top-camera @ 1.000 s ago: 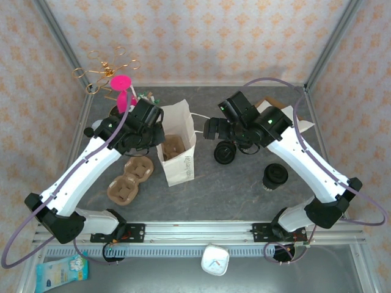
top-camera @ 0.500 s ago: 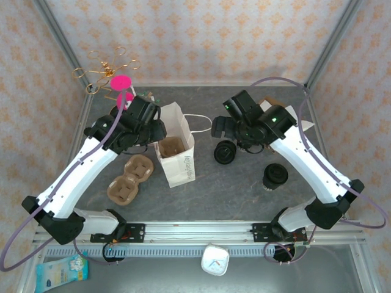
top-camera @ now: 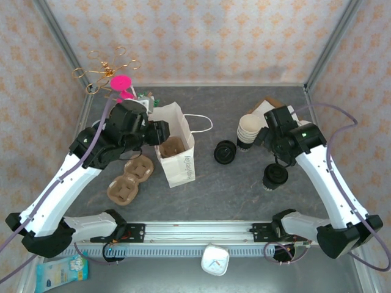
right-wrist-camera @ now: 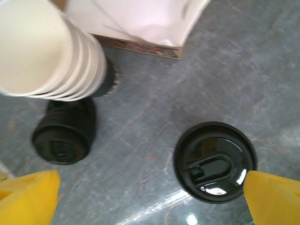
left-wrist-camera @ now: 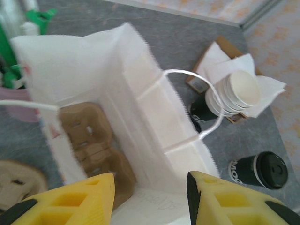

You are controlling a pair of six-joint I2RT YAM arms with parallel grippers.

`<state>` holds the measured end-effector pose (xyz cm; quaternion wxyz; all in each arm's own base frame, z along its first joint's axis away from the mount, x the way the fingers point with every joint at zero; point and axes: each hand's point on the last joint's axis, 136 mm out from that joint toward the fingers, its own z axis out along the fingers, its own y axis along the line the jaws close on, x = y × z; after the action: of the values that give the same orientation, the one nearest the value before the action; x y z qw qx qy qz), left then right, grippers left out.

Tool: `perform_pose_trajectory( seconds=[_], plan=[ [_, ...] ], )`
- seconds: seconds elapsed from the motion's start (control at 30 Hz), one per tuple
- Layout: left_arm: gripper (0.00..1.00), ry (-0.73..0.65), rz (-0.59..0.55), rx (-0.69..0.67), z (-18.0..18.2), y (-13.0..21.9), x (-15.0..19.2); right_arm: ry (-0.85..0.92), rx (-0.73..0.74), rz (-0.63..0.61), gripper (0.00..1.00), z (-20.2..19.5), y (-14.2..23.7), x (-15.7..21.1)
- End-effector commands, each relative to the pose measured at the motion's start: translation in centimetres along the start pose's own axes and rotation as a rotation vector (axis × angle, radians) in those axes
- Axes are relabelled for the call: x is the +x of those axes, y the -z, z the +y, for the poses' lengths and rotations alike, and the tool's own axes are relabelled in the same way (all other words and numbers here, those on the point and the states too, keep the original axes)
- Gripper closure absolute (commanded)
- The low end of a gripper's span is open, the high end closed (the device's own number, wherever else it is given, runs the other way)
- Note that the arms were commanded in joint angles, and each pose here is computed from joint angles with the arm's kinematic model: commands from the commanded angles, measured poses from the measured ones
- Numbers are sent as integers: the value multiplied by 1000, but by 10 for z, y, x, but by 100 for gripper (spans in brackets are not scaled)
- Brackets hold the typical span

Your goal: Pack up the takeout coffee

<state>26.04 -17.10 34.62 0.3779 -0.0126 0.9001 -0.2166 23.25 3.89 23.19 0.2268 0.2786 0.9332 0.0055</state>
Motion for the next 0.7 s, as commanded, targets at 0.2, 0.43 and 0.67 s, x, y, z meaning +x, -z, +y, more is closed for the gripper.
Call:
perform_pose_trajectory(
  seconds=[0.2, 0.43, 0.67],
  plan=[
    [51, -134, -47, 190, -41, -15, -3, -103, 102, 49, 0, -40, -40, 30],
    [50, -168, -47, 197, -42, -20, 0, -150, 99, 99, 0, -54, -69, 47],
    [49, -180, -36, 164, -36, -26, 4, -149, 71, 155, 3, -52, -78, 53]
  ],
)
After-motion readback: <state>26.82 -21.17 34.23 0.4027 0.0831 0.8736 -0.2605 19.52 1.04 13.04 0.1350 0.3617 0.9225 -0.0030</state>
